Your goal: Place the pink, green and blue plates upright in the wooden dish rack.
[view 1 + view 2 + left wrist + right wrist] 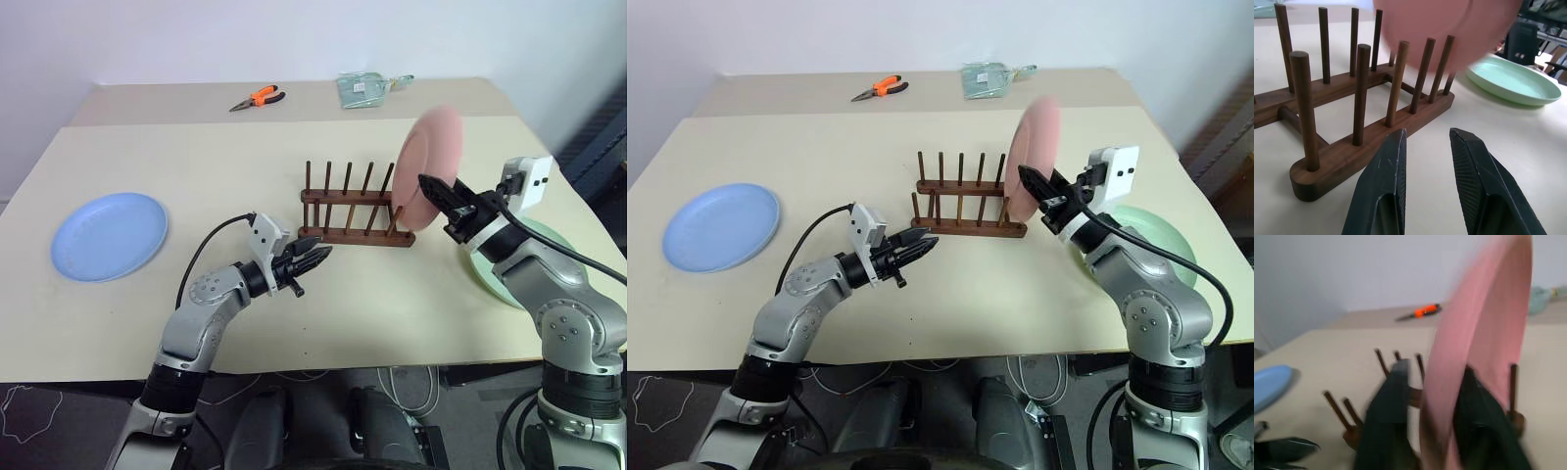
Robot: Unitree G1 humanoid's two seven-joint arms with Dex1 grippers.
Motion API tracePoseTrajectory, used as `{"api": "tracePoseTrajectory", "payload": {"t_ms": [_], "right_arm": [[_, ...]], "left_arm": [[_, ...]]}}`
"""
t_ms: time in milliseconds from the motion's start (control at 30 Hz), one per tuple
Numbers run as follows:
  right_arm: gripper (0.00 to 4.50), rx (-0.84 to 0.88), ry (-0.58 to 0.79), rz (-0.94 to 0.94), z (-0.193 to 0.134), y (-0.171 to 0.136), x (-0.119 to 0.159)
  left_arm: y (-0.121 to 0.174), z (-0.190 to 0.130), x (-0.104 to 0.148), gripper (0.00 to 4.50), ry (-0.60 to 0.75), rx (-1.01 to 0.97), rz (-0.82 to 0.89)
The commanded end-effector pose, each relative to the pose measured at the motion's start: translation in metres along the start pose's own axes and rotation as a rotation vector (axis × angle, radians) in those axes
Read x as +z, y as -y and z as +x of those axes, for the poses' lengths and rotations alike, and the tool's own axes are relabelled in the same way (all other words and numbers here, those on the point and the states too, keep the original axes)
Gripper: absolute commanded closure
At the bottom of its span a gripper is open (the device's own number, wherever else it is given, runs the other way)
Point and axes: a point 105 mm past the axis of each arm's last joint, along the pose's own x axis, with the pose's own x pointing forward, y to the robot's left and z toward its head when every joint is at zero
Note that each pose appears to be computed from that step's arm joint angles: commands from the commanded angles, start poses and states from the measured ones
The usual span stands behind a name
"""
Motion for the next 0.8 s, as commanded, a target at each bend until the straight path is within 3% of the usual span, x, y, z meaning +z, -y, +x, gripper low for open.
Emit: {"api": "tracePoseTrajectory", "payload": {"t_ms": [33,200,367,567,700,800], "right_arm": [[1.63,-0.015,0.068,-0.125,0.001,0.003,0.020],[1.63,0.029,0.056,-0.265,-0.018,0.006,0.033],[1.63,0.042,-0.033,-0.333,-0.056,0.018,0.040],[1.63,-0.081,-0.476,-0.508,-0.097,0.054,-0.038],[1.63,-0.234,-0.575,-0.580,-0.101,0.078,-0.068],[2.47,-0.311,-0.608,-0.599,-0.102,0.089,-0.079]], "left_arm": [[0.006,-0.001,0.011,3.09,0.036,-0.020,0.022],[0.010,0.000,0.009,3.09,0.036,-0.036,0.007],[0.011,0.002,0.009,3.09,0.036,-0.053,-0.002],[0.014,0.007,0.006,3.09,0.019,-0.096,0.002],[0.018,0.011,0.005,3.09,0.014,-0.121,0.008],[0.020,0.012,0.004,3.09,0.012,-0.129,0.008]]}}
